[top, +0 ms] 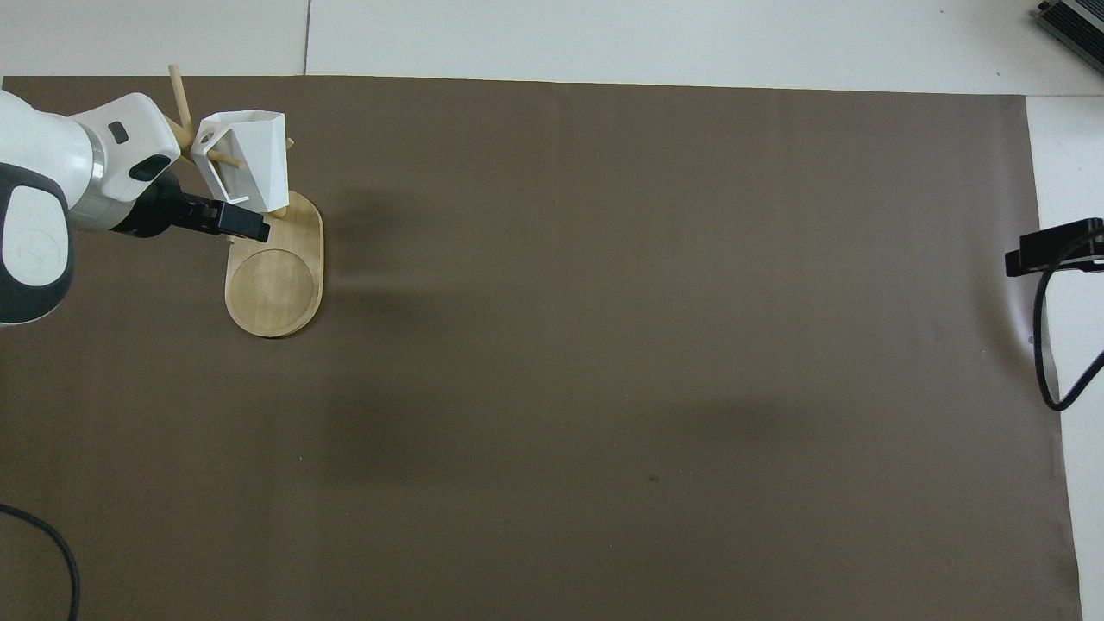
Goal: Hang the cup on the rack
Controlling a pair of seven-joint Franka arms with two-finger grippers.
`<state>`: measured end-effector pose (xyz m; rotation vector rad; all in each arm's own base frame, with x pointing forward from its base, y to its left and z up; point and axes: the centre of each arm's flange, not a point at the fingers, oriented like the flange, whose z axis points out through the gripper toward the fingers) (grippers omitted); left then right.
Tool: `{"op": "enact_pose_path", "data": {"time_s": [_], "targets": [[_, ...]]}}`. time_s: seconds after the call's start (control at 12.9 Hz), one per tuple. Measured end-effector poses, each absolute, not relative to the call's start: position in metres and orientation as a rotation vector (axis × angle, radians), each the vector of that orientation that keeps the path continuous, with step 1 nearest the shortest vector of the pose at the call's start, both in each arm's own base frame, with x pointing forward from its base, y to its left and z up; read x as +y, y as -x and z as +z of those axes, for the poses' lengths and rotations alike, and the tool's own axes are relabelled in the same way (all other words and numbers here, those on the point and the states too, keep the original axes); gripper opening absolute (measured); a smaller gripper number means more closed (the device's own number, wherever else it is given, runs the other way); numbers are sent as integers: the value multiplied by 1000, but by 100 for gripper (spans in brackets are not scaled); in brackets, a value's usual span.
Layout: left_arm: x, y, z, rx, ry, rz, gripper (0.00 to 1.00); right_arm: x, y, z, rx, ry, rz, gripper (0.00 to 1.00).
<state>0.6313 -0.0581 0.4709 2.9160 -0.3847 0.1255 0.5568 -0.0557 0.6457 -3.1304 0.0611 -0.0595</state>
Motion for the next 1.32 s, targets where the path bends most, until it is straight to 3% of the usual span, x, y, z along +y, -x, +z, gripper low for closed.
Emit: {"op": "enact_pose_path", "data": {"time_s": [0.31, 0.78, 1.32], "targets": [[-63, -625, 486, -426, -2933, 121, 100, -56, -556, 646, 61, 3130, -61, 100], [-70, -577, 562, -516, -2975, 127, 100, -56, -556, 646, 62, 3130, -61, 100], [-45, -535, 612, -538, -3082, 40, 100, -63, -556, 647, 83, 3131, -72, 100]]}}
